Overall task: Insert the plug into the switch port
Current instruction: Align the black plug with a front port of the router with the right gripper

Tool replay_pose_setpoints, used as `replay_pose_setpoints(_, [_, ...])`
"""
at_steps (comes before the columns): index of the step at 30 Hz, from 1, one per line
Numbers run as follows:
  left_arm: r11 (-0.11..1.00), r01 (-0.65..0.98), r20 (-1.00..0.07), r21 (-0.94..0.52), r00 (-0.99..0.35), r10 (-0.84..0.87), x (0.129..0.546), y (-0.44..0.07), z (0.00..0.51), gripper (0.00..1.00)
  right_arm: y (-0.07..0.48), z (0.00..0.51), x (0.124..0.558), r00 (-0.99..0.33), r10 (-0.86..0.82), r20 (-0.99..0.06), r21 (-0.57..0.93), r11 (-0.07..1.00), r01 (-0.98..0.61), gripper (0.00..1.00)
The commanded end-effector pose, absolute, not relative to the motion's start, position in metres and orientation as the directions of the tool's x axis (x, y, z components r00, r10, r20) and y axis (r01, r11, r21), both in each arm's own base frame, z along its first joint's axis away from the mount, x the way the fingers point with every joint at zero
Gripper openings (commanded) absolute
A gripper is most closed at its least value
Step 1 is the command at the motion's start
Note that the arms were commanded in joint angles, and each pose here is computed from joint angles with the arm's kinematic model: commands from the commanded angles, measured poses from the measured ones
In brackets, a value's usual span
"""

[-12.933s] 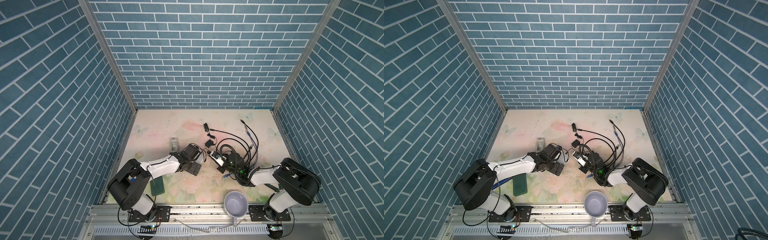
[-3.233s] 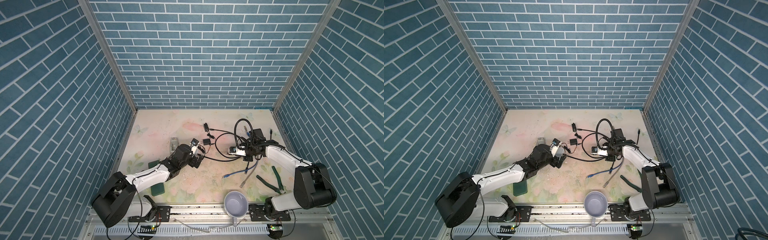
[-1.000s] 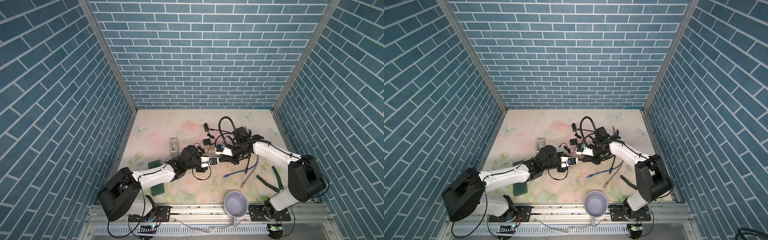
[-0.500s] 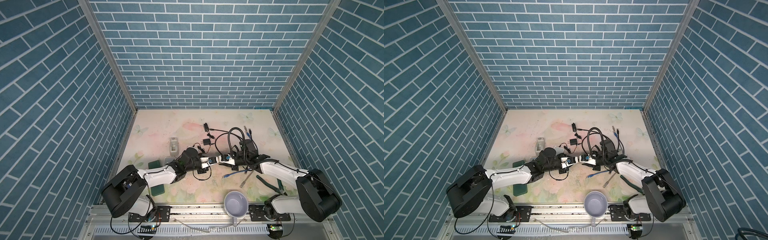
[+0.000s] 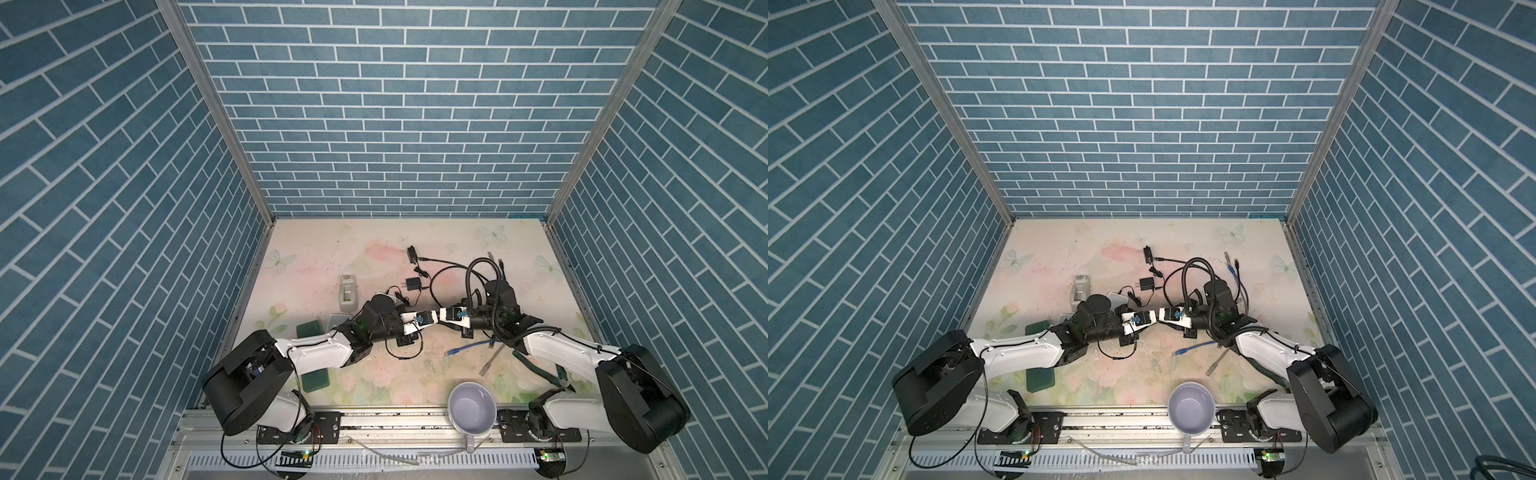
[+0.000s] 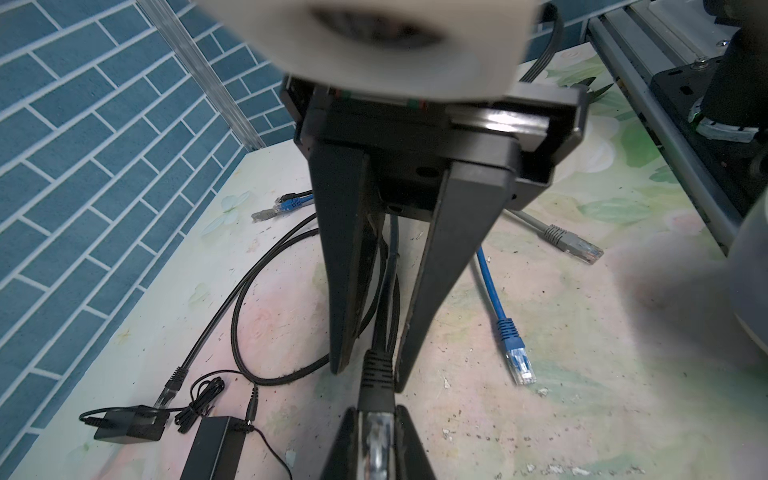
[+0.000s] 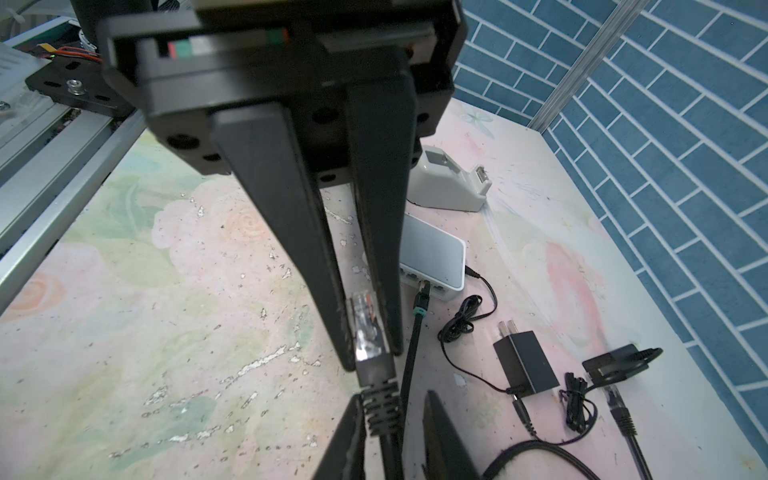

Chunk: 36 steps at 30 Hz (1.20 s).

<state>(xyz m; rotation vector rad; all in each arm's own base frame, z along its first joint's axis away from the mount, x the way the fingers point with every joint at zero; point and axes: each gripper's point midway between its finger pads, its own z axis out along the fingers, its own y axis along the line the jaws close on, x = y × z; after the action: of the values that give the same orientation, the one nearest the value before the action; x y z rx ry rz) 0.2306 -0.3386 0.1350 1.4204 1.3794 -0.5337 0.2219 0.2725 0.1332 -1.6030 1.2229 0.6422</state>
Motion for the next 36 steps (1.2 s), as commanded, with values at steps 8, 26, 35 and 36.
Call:
replay_pose_setpoints(8, [0.200, 0.913, -0.872, 0.357, 0.248, 0.423, 0.229, -0.340, 0.143, 0.09, 0.274, 0.138, 0.206, 0.348, -0.353, -0.868, -0.355, -0.046, -0.934, 0.19])
replay_pose_setpoints(26, [0.213, 0.907, -0.871, 0.364, 0.249, 0.424, 0.229, -0.336, 0.142, 0.12, 0.277, 0.133, 0.207, 0.342, -0.359, -0.868, -0.338, -0.076, -0.938, 0.00])
replay_pose_setpoints(35, [0.632, 0.759, -0.963, 0.157, -0.026, 0.269, 0.273, -0.282, 0.150, 0.91, 0.284, 0.117, 0.233, 0.258, -0.493, -0.831, -0.302, 0.009, -0.953, 0.00])
replay_pose_setpoints(36, [0.682, 0.727, -0.966, 0.077, -0.115, 0.231, 0.282, -0.270, 0.149, 0.98, 0.286, 0.115, 0.239, 0.238, -0.510, -0.826, -0.295, 0.031, -0.955, 0.00])
